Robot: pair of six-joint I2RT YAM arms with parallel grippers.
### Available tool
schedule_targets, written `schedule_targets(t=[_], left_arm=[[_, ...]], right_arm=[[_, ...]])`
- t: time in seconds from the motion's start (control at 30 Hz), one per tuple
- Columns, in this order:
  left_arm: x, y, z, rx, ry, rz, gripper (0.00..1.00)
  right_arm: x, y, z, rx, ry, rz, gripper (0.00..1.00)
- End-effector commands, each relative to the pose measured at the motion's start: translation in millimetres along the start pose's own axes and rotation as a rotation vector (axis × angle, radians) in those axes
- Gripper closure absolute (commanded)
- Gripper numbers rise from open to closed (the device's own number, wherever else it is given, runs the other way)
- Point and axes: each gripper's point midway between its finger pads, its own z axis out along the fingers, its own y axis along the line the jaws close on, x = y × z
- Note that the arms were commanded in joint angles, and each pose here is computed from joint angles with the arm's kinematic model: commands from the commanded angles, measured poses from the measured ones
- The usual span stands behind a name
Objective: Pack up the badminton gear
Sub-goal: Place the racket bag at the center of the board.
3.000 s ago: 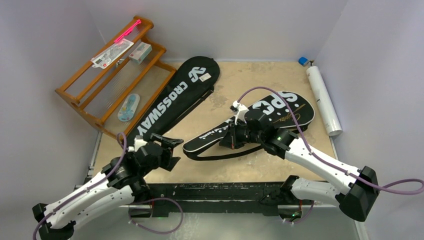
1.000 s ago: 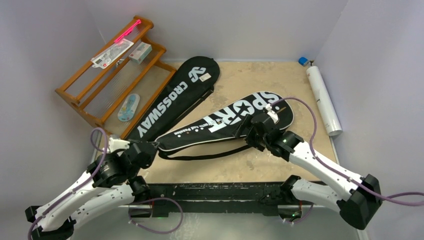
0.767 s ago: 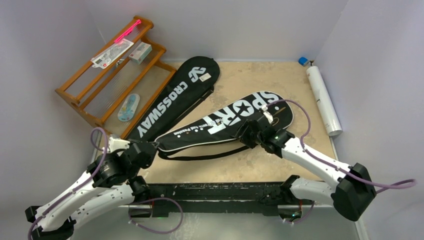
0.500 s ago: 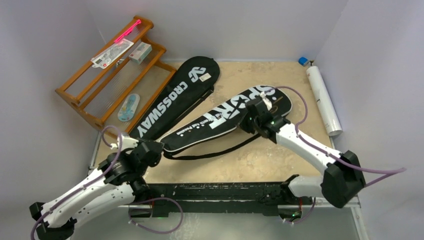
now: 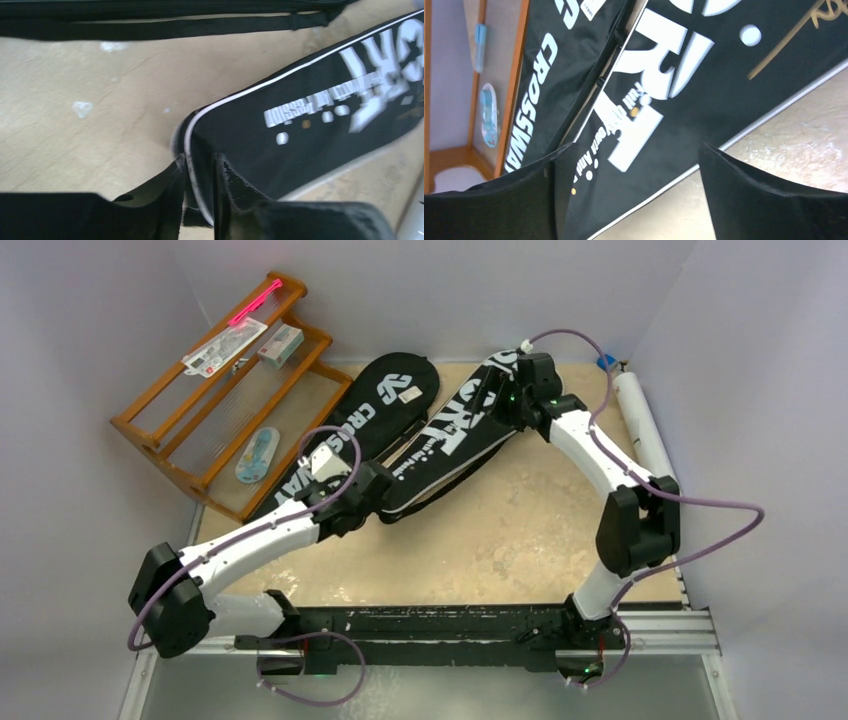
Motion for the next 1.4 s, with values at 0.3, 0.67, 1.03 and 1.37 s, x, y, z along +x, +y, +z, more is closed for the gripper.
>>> schedule_targets(t=[0.3,0.67,1.03,1.37], left_arm=[[-53.6,-61.2,-49.1,0.321,-0.137,0.472,0.22],[-80.1,-53.8,-29.4,0.326,-0.407,0.555,0.16],[-117.2,-35.3,19.7,0.283,-0.599,0.68,0.12],[-159.0,33.1,76.4,0.11,-0.677,0.678,0.14]], right_arm=[[4.4,-25.9,-101.7,0.003,-0.262,-0.259,0.09],[12.2,-64.2,-142.9,-0.032,-0.706,-0.429,0.01],[18.1,-127.4,-89.4,0.228,-0.672,-0.634,0.01],[-3.4,-192.3,-46.4,0.378,-0.587,-0.574,0.01]])
